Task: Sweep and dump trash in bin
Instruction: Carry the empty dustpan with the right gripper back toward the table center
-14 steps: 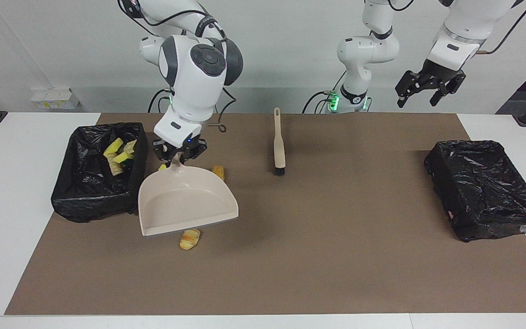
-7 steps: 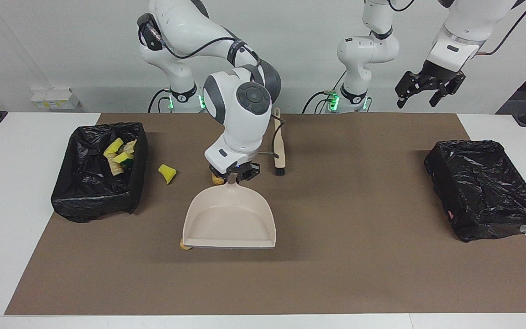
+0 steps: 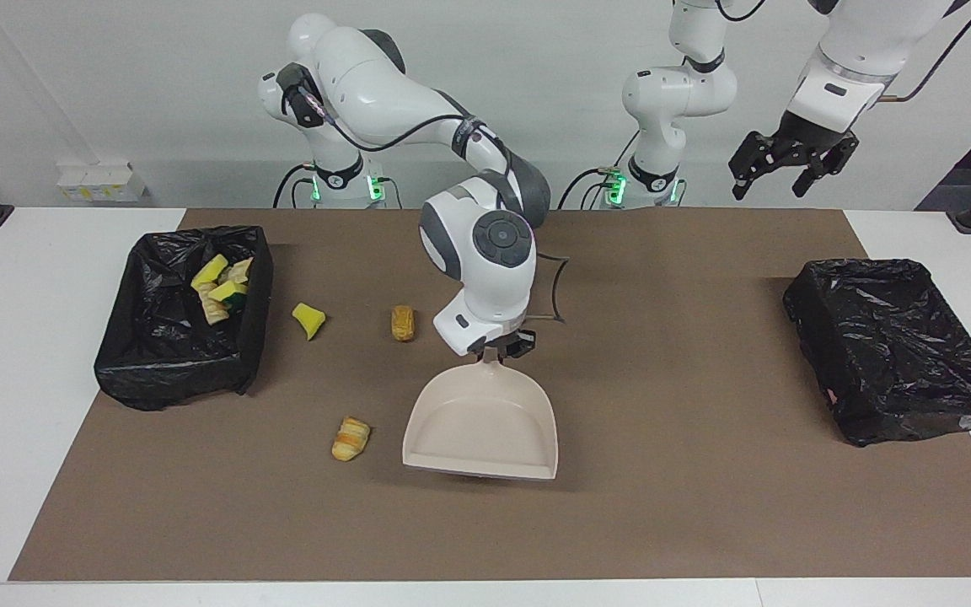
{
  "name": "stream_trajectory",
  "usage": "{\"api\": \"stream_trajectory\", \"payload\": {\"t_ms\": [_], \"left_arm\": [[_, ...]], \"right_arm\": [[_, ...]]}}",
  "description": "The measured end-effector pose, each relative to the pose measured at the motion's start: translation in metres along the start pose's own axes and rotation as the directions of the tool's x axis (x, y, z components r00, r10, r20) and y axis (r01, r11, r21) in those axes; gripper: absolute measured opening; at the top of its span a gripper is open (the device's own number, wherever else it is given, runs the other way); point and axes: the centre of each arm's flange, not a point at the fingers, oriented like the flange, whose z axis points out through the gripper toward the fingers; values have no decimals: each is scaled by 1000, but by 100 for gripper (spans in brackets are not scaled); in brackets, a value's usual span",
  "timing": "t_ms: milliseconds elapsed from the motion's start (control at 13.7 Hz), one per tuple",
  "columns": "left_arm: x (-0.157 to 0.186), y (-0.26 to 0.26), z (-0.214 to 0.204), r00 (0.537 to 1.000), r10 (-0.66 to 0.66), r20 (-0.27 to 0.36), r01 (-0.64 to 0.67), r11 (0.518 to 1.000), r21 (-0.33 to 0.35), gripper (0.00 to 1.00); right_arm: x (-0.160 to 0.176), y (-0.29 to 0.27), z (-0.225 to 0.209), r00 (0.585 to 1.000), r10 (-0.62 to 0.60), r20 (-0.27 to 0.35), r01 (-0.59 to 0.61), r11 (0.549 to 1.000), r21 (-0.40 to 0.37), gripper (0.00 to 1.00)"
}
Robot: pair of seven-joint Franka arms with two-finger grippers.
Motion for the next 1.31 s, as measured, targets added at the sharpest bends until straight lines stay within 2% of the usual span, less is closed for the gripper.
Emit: {"api": "stream_trajectory", "payload": {"t_ms": [365, 803, 1022, 1168, 1241, 1314], "left_arm": [[0, 0, 0, 1000, 0, 1, 0, 1000, 0, 100], [0, 1, 1, 1000, 1, 3, -1, 1000, 0, 100], [0, 1, 1, 1000, 1, 3, -1, 1000, 0, 100], [0, 1, 1, 1000, 2, 3, -2, 1000, 0, 100], [0, 1, 1, 1000, 2, 3, -2, 1000, 0, 100], [0, 1, 1, 1000, 2, 3, -2, 1000, 0, 100]], "right_arm": [[-11, -26, 17, 999, -27, 21, 26, 999, 47, 33], [-16, -39, 32, 998, -45, 32, 43, 997, 62, 33], [-14, -38, 27, 999, -43, 28, 41, 997, 69, 44], [-14, -38, 22, 999, -42, 21, 41, 996, 74, 65], [-14, -38, 16, 999, -42, 13, 41, 996, 80, 65], [-14, -37, 7, 999, -41, 2, 40, 995, 88, 70]]}}
